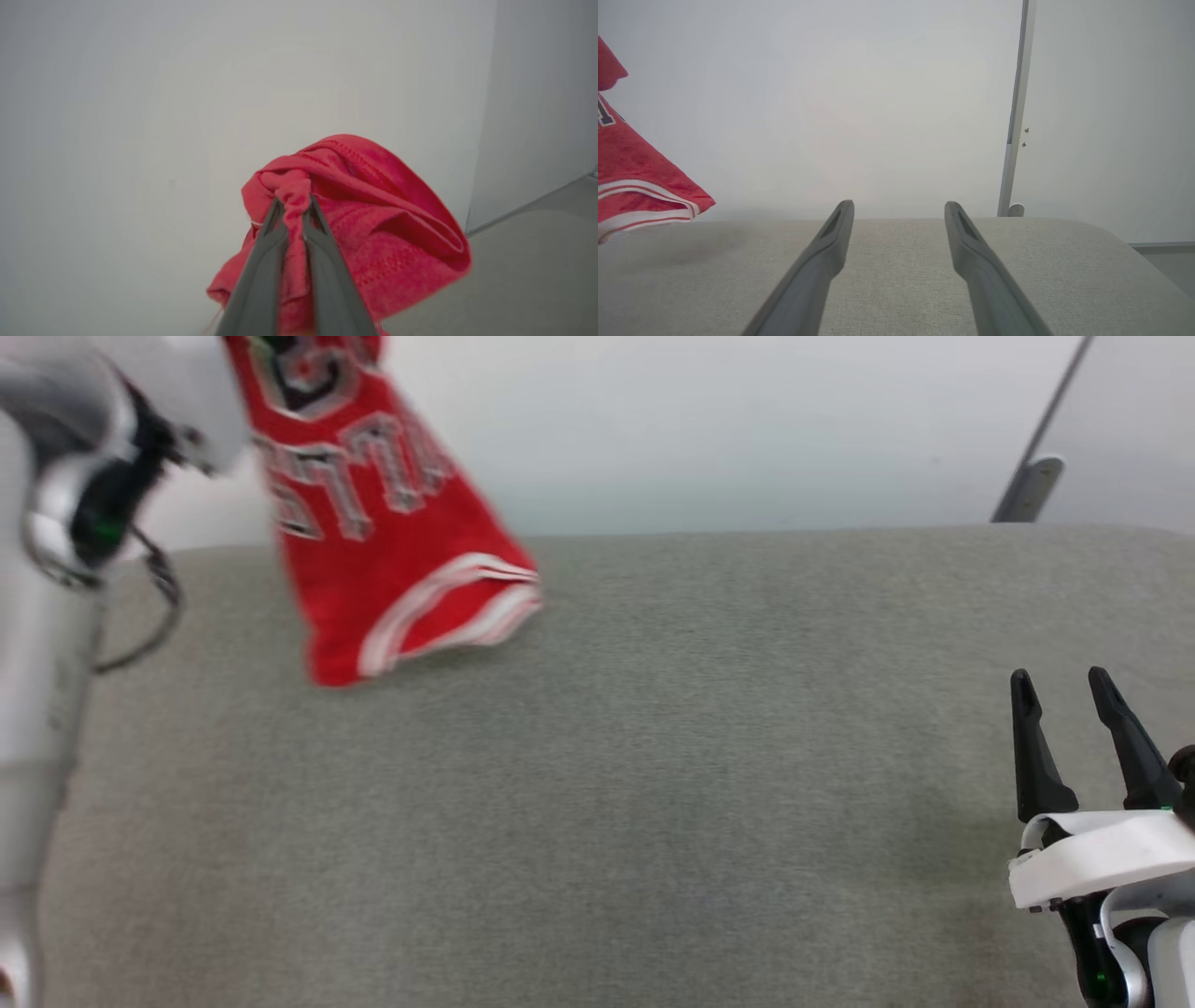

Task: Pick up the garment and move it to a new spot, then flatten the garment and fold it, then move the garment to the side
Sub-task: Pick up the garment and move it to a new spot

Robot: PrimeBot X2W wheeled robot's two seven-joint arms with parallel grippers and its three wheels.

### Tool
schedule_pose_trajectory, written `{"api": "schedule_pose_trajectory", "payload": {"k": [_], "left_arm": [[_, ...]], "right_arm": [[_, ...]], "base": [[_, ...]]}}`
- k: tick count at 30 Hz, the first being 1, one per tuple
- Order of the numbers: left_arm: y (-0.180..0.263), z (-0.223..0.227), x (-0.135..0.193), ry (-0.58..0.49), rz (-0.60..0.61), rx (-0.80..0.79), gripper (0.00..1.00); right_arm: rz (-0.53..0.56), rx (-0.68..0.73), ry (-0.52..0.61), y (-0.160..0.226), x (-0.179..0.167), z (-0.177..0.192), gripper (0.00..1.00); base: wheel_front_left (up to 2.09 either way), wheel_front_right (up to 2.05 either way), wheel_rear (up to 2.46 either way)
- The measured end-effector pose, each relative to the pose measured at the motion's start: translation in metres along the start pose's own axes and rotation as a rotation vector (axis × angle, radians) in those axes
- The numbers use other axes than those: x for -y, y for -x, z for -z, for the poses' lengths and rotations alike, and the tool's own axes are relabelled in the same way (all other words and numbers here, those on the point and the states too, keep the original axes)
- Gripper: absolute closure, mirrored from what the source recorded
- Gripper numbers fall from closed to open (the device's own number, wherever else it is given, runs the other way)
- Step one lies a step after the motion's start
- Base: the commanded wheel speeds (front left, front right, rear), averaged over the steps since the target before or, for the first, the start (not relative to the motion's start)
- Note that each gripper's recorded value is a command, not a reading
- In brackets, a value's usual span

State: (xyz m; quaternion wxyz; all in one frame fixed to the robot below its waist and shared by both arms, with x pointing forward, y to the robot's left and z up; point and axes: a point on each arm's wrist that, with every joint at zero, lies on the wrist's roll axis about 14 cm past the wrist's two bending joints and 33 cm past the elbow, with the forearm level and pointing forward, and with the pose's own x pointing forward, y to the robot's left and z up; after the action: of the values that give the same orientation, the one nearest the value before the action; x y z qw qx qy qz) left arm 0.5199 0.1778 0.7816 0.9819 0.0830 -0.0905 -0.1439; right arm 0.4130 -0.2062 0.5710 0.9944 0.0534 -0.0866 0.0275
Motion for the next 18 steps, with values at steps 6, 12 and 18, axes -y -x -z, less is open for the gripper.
{"api": "schedule_pose_trajectory", "payload": {"k": [6, 12, 18], "left_arm": [[-0.004, 0.026, 0.062, 0.017, 0.143, -0.068, 1.0], [0.002, 0.085, 0.117, 0.067, 0.262, -0.22, 1.0], [0.02, 0.159, 0.154, 0.116, 0.334, -0.43, 1.0]], "right_arm": [[0.052, 0.003, -0.004, 0.009, 0.015, 0.0, 0.0], [0.088, -0.018, -0.005, 0.015, 0.025, 0.009, 0.0], [0.108, -0.044, -0.009, 0.018, 0.031, 0.021, 0.0]], "base": [[0.0, 0.0, 0.0], [0.0, 0.0, 0.0], [0.0, 0.0, 0.0]]}}
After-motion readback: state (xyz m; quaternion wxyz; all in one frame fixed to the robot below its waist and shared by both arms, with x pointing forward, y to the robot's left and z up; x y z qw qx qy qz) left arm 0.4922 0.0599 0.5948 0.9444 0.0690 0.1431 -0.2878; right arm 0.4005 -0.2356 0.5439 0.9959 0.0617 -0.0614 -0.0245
